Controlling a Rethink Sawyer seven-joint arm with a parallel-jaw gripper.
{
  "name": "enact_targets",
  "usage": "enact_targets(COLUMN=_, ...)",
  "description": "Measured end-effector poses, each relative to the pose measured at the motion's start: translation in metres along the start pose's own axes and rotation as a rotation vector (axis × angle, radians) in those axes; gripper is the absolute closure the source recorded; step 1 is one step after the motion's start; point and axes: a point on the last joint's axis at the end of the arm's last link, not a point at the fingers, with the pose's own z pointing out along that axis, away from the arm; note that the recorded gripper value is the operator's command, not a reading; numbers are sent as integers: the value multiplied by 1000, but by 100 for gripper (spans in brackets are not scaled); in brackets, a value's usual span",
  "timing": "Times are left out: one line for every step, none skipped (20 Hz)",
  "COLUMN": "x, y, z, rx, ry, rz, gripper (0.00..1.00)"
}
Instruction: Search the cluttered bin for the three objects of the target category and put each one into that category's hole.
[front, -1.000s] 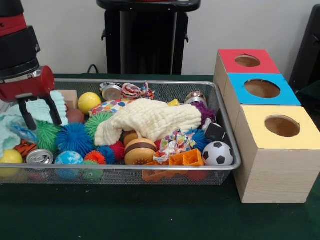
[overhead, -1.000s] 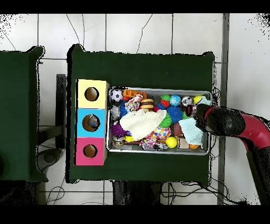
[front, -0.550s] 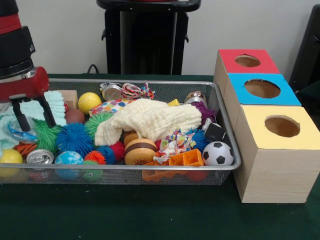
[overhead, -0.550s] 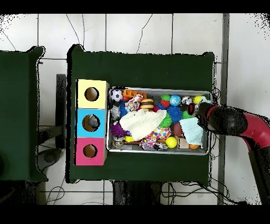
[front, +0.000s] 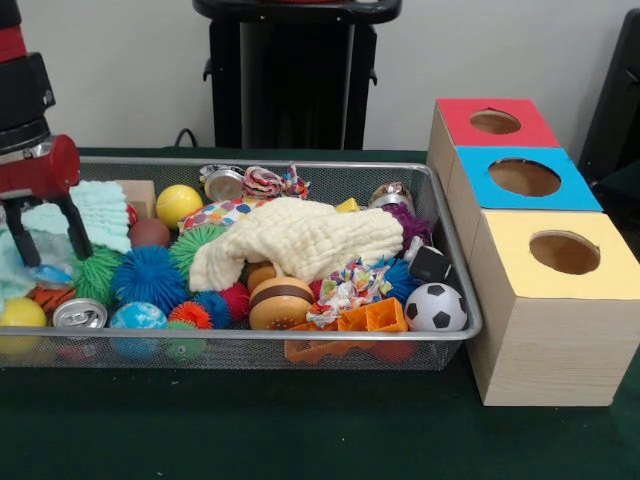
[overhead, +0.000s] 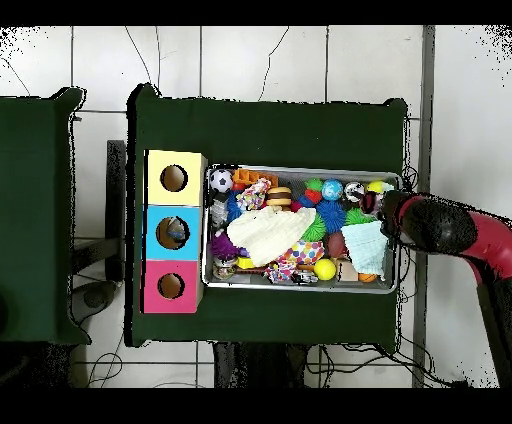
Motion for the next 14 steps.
enact_targets(x=-1, y=-2, z=-1, rx=3, ry=-3, rz=-1, gripper=0)
enact_targets(x=-2, y=-4, z=-2, rx=5, ry=-6, rz=-2, gripper=0)
enact_targets(x=-4, y=-6, z=-2, rx=8, ry=-9, rz=-5, gripper=0)
enact_targets(x=-5, y=-9, z=-3, rx=11, ry=-13, rz=-8, gripper=0)
enact_targets(x=-6, y=-11, z=-4, rx=14, ry=-16, rz=-12, gripper=0)
enact_targets(x=-8, y=-14, z=-5, rx=17, ry=-20, rz=-16, gripper=0)
enact_targets(x=-10, y=-17, z=-7, rx=21, ry=-25, rz=-20, gripper=0)
enact_targets(x=-12, y=-20, z=-8, rx=26, ry=-30, rz=-25, gripper=0)
enact_targets(x=-14, y=-23, z=-9, rx=30, ry=-34, rz=-29, gripper=0)
enact_targets(x=-15, y=-25, z=-10, rx=33, ry=-38, rz=-34, gripper=0)
enact_targets(x=-17, y=-27, z=-11, rx=36, ry=-40, rz=-39, gripper=0)
enact_targets(x=-18, y=-28, z=-12, rx=39, ry=-43, rz=-44, gripper=0)
enact_targets(x=-18, y=-29, z=-12, rx=39, ry=-43, rz=-46, gripper=0)
enact_targets(x=-19, y=-29, z=-13, rx=41, ry=-44, rz=-50, gripper=0)
